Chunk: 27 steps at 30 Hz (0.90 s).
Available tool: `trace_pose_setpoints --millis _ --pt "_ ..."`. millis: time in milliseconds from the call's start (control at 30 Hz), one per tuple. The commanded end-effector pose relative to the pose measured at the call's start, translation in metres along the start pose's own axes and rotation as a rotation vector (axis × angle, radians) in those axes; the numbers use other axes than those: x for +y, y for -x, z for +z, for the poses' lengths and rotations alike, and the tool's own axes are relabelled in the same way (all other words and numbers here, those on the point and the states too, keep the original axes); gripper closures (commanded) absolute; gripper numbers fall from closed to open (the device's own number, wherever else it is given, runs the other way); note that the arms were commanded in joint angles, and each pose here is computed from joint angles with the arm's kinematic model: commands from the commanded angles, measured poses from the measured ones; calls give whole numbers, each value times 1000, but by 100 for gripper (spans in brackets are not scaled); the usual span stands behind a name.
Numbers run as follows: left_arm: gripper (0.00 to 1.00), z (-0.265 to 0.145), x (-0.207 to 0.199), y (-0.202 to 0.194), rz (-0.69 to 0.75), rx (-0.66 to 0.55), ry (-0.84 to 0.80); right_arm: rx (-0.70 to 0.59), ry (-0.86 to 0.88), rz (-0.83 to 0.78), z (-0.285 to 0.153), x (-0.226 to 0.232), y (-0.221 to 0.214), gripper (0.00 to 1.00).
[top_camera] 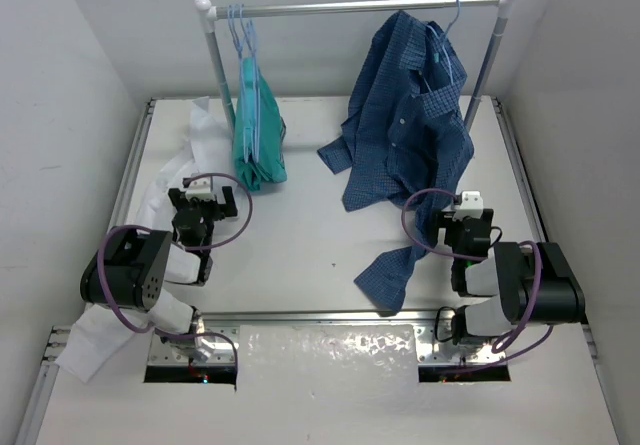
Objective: Place the shirt on the hanger
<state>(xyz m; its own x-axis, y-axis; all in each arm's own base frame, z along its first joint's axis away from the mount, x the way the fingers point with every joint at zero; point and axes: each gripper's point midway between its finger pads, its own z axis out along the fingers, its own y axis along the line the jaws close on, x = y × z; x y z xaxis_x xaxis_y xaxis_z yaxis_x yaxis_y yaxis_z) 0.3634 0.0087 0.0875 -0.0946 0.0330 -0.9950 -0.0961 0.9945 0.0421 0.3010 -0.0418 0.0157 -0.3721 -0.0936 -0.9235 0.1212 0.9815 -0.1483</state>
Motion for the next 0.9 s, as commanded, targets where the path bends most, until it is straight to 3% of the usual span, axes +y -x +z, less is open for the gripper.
trace_pose_setpoints --millis 0,200,233,267,300,333,433,467,500,533,600,667,767,867 --pt "0 6 1 22 -26 -82 -3 -73 16 -2 7 3 22 1" --pt "0 5 1 37 -29 -124 -2 -94 44 0 8 7 36 1" --pt "0 11 1 28 -15 -34 -2 -68 55 -5 6 8 35 1" --pt "0 14 -4 44 15 -20 -33 -69 76 -12 6 11 39 1" --pt "0 18 -16 43 113 41 -127 -78 84 -14 7 12 47 1" --pt "0 22 -18 37 131 169 -149 -55 96 -18 6 14 43 1" --pt "0 4 -9 41 171 208 -131 -105 134 -11 3 20 60 1" --pt "0 -4 -12 41 209 195 -167 -111 133 -9 2 19 63 1" --pt "0 -16 -24 63 281 109 -261 -134 179 -3 2 27 72 1" --pt "0 -30 -28 50 325 126 -311 -121 206 0 2 32 71 1" --pt "0 -49 -38 65 449 36 -409 -140 267 -6 5 41 89 1" --pt "0 -64 -38 62 552 32 -458 -116 359 -25 4 57 91 1" --pt "3 -76 -38 63 584 73 -495 -127 388 -63 6 61 107 1" --pt "7 -69 -22 88 457 141 -388 -164 375 -72 5 58 126 1"
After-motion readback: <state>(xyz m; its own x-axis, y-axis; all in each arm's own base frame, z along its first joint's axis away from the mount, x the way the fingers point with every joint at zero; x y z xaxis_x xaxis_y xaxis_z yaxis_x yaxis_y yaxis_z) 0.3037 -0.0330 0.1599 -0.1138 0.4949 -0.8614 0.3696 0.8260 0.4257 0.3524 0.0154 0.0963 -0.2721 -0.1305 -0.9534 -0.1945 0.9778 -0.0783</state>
